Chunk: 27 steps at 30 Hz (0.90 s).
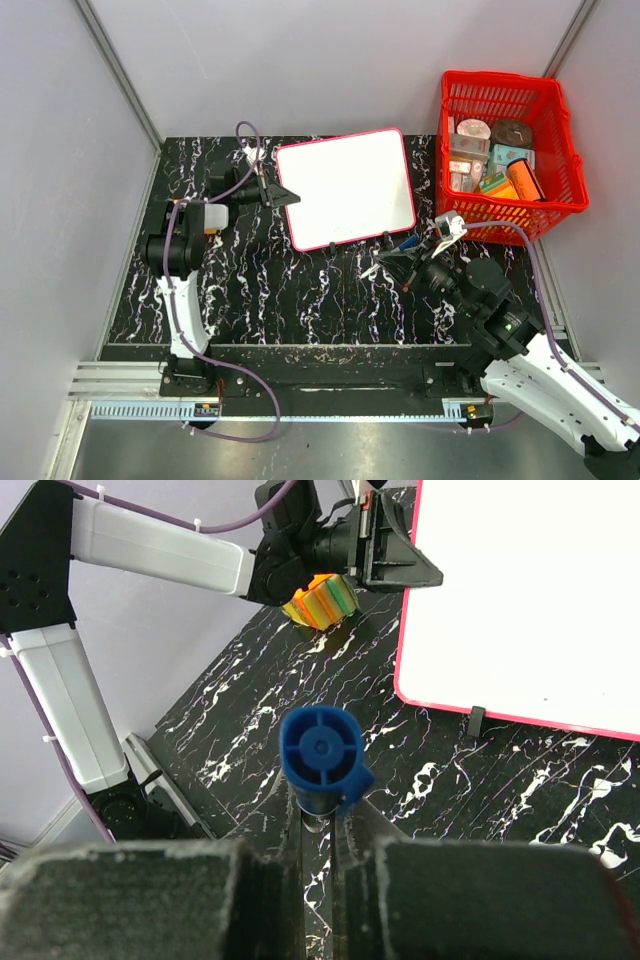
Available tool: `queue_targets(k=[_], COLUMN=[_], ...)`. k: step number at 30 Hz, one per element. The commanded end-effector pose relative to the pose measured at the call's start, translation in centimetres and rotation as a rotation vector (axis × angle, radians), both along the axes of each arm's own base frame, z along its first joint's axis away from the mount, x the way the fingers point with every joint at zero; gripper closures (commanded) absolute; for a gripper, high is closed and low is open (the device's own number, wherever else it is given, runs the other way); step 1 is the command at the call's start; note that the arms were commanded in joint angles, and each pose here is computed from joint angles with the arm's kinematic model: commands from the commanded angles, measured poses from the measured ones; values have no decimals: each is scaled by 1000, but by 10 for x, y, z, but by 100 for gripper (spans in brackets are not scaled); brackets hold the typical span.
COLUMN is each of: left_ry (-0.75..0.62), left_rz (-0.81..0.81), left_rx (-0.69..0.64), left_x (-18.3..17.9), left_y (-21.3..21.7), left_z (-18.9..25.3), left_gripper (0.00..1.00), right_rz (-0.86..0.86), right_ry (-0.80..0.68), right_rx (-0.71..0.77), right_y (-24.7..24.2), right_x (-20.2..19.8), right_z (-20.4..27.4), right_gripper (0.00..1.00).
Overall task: Write a sentence on the whiteboard
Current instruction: Move the whiteboard stand to the center of the board.
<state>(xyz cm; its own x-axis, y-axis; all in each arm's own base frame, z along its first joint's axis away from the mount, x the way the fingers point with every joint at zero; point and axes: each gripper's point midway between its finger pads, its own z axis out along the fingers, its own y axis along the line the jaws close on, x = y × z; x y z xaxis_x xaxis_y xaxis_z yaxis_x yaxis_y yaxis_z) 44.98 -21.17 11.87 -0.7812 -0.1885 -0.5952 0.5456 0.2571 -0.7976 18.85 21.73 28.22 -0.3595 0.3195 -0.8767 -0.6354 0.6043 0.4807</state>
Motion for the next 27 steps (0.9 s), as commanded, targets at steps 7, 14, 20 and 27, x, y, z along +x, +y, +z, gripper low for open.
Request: queue_targets(k=[7,14,20,27], left_ry=[-149,-149,-151,-146], left_rz=[-105,-179,-240,-290], left_rx=[-66,-92,-151,-156], left_x=[-58,-86,-109,-130], left_y=[-2,-2,-3,-19], left_z=[17,25,37,33], left_gripper=[100,100,100,100], right_rz=[19,22,28,28], right_ry=[-52,-47,-41,-36], right_rx=[16,20,25,24], right_y=[1,3,4,4], right_x=[-3,-2,-3,-3], right_z=[16,17,18,16], right_gripper=[100,100,100,100])
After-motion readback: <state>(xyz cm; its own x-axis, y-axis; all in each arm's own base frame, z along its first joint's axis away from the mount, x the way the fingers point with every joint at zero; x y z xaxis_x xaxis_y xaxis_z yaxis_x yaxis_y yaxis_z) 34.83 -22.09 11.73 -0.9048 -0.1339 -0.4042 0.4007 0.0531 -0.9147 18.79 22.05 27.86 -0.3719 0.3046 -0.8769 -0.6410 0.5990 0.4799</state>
